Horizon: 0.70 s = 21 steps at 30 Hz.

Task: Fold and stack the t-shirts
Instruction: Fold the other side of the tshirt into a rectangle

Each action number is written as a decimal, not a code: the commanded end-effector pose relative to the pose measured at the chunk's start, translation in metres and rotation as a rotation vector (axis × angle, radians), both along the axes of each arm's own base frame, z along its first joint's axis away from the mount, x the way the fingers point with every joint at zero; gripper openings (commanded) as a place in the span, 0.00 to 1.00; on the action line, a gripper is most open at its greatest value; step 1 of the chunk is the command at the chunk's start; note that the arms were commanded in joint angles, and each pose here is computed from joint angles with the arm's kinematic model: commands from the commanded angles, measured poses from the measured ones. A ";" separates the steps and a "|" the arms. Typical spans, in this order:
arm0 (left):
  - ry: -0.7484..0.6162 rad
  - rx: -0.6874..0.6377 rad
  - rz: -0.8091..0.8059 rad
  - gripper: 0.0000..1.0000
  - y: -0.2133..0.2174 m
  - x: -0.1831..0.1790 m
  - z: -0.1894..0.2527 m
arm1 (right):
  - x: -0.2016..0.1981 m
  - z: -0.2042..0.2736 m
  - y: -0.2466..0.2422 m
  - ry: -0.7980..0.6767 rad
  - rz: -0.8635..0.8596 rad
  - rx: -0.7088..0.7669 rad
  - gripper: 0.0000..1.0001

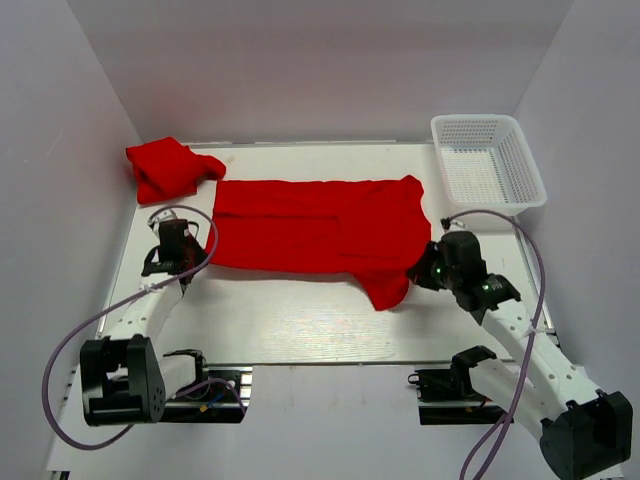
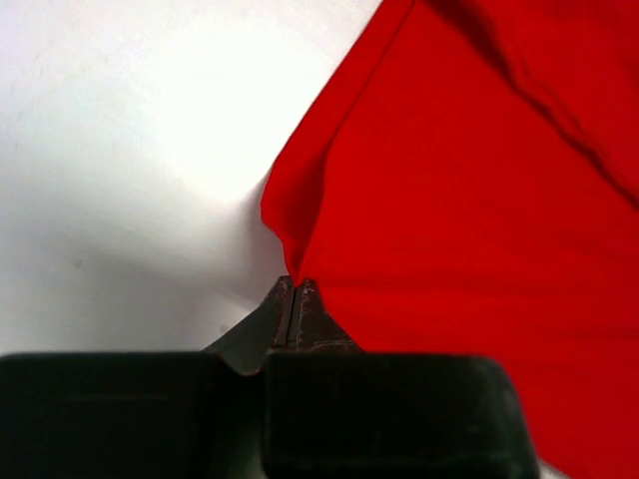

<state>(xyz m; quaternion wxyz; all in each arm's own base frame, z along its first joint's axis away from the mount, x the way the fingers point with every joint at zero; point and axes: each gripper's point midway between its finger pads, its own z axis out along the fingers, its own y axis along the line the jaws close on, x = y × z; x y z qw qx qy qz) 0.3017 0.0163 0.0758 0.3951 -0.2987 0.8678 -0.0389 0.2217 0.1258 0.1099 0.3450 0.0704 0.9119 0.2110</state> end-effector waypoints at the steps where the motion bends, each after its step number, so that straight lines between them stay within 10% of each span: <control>1: -0.066 0.038 0.014 0.00 0.010 0.027 0.029 | 0.031 0.045 -0.002 -0.142 -0.018 -0.034 0.00; 21: -0.014 0.089 0.004 0.00 0.023 0.129 0.016 | 0.159 0.074 0.022 -0.217 0.014 -0.110 0.00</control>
